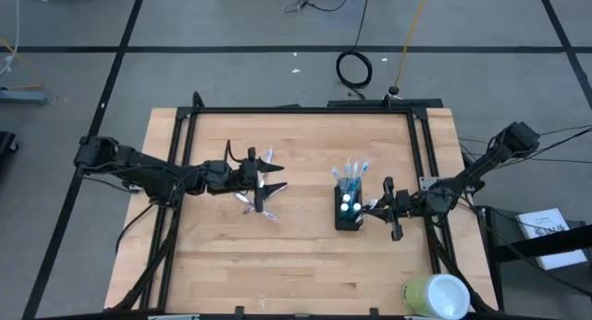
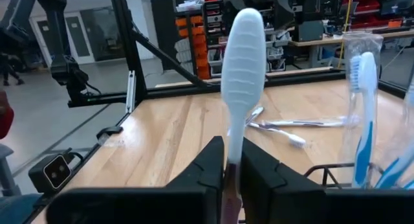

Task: Pick & Place toothbrushing station
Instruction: Put the purple toothbrush into the black organizer

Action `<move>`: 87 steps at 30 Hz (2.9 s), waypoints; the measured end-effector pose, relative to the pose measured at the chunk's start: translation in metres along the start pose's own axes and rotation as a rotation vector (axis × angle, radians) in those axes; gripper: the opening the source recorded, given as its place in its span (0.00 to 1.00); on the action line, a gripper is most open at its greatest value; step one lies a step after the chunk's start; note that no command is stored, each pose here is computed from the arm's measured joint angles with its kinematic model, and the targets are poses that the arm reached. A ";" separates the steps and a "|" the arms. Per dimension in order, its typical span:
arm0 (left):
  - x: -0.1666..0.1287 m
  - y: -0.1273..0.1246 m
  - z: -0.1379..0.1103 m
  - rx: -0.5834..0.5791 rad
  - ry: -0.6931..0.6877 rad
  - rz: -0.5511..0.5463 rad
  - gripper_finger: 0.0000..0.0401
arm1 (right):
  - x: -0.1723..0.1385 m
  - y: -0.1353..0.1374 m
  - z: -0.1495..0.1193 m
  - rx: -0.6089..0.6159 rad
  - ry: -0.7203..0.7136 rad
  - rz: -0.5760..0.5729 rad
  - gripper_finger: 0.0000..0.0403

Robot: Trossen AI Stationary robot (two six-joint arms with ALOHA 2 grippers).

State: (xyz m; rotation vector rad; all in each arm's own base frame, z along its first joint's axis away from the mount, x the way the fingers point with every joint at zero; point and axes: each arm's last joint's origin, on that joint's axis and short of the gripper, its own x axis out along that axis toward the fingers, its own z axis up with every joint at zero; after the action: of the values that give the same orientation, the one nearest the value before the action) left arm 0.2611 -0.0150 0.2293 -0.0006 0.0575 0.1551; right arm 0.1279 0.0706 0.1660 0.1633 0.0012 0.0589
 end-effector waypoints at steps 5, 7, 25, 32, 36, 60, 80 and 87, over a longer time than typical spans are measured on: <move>0.000 0.000 0.000 0.000 0.000 0.000 0.57 | 0.000 0.000 -0.001 0.011 0.000 0.000 0.04; 0.000 0.000 0.000 0.000 0.000 0.000 0.57 | 0.000 0.000 -0.003 0.013 0.011 -0.002 0.05; 0.001 0.005 0.000 -0.005 0.001 0.020 0.57 | 0.004 0.002 -0.011 0.034 0.061 0.018 0.21; 0.001 0.005 -0.001 -0.020 0.009 0.021 0.57 | 0.004 0.002 -0.007 0.050 0.030 0.024 0.34; 0.001 0.005 -0.003 -0.021 0.029 0.015 0.57 | 0.004 0.003 0.000 0.043 -0.040 0.037 0.38; -0.005 -0.006 -0.059 -0.172 0.527 0.068 0.57 | -0.011 0.004 0.060 -0.215 -0.439 -0.009 0.39; 0.038 -0.002 -0.114 -0.170 0.868 0.238 0.55 | -0.008 0.005 0.052 -0.185 -0.361 0.010 0.39; 0.038 0.005 -0.116 -0.225 0.891 0.241 0.25 | -0.007 0.005 0.051 -0.186 -0.349 0.011 0.39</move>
State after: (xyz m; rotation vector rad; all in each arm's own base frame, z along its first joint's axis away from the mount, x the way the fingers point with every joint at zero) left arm 0.2914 -0.0045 0.1118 -0.2893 0.9314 0.3932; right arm 0.1207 0.0667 0.2171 -0.0144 -0.3525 0.0403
